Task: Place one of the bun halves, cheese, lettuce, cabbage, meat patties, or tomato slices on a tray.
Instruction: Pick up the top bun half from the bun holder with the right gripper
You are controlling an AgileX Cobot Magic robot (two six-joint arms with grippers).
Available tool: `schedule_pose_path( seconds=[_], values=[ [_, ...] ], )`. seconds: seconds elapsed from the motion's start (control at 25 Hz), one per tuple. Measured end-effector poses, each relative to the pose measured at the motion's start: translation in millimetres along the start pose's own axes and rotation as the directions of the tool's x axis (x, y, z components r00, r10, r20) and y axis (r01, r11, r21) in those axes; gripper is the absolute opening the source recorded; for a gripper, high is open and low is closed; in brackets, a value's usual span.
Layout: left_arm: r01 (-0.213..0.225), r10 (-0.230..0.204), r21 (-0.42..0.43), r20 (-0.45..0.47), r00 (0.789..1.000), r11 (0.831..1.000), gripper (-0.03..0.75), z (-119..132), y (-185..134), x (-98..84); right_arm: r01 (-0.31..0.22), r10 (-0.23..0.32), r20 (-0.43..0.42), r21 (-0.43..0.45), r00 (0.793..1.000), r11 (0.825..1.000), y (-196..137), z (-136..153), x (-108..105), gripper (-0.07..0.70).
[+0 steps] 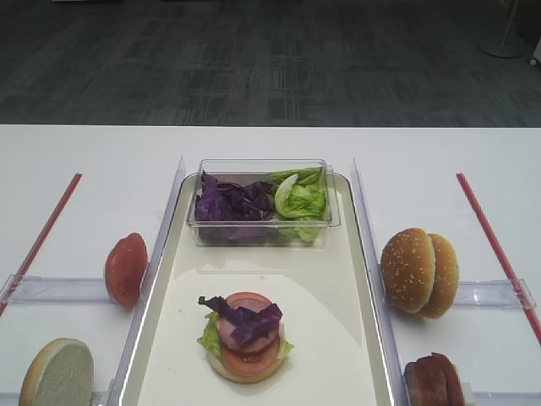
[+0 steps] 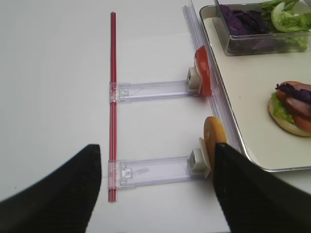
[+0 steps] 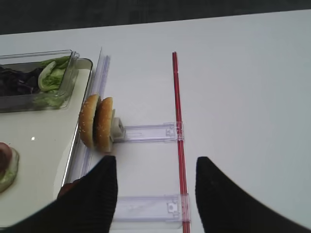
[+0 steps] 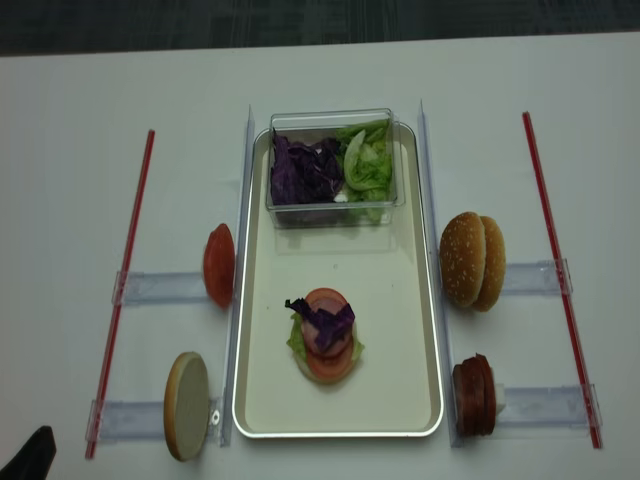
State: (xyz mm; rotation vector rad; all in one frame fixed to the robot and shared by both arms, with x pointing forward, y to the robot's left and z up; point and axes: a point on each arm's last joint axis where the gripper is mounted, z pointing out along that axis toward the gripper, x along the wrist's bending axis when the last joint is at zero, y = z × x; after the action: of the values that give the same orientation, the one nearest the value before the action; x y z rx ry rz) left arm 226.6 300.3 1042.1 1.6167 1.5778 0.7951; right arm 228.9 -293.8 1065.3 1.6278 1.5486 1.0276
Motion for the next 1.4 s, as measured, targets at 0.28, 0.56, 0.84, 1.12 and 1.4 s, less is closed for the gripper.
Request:
schedule_pose_path(
  seconds=[0.28, 0.56, 0.84, 1.12, 1.4],
  values=[
    [0.000, 0.000, 0.000, 0.000, 1.000, 1.000, 0.465, 0.0, 0.0, 0.0, -0.020, 0.024, -0.023, 0.159, 0.999, 0.987, 25.4, 2.9, 5.5, 0.400],
    [0.000, 0.000, 0.000, 0.000, 1.000, 1.000, 0.465, 0.0, 0.0, 0.0, -0.043, 0.062, -0.049, 0.333, 0.997, 0.942, 35.9, 20.5, 10.2, 0.400],
    [0.000, 0.000, 0.000, 0.000, 1.000, 1.000, 0.465, 0.0, 0.0, 0.0, -0.062, 0.100, -0.080, 0.384, 0.992, 0.921, 40.0, 29.3, 14.5, 0.400],
    [0.000, 0.000, 0.000, 0.000, 1.000, 1.000, 0.465, 0.0, 0.0, 0.0, -0.080, 0.141, -0.127, 0.393, 0.982, 0.916, 40.6, 29.2, 19.9, 0.400],
    [0.000, 0.000, 0.000, 0.000, 1.000, 1.000, 0.465, 0.0, 0.0, 0.0, -0.091, 0.185, -0.154, 0.476, 0.971, 0.875, 46.0, 45.3, 24.5, 0.400]
  ],
)
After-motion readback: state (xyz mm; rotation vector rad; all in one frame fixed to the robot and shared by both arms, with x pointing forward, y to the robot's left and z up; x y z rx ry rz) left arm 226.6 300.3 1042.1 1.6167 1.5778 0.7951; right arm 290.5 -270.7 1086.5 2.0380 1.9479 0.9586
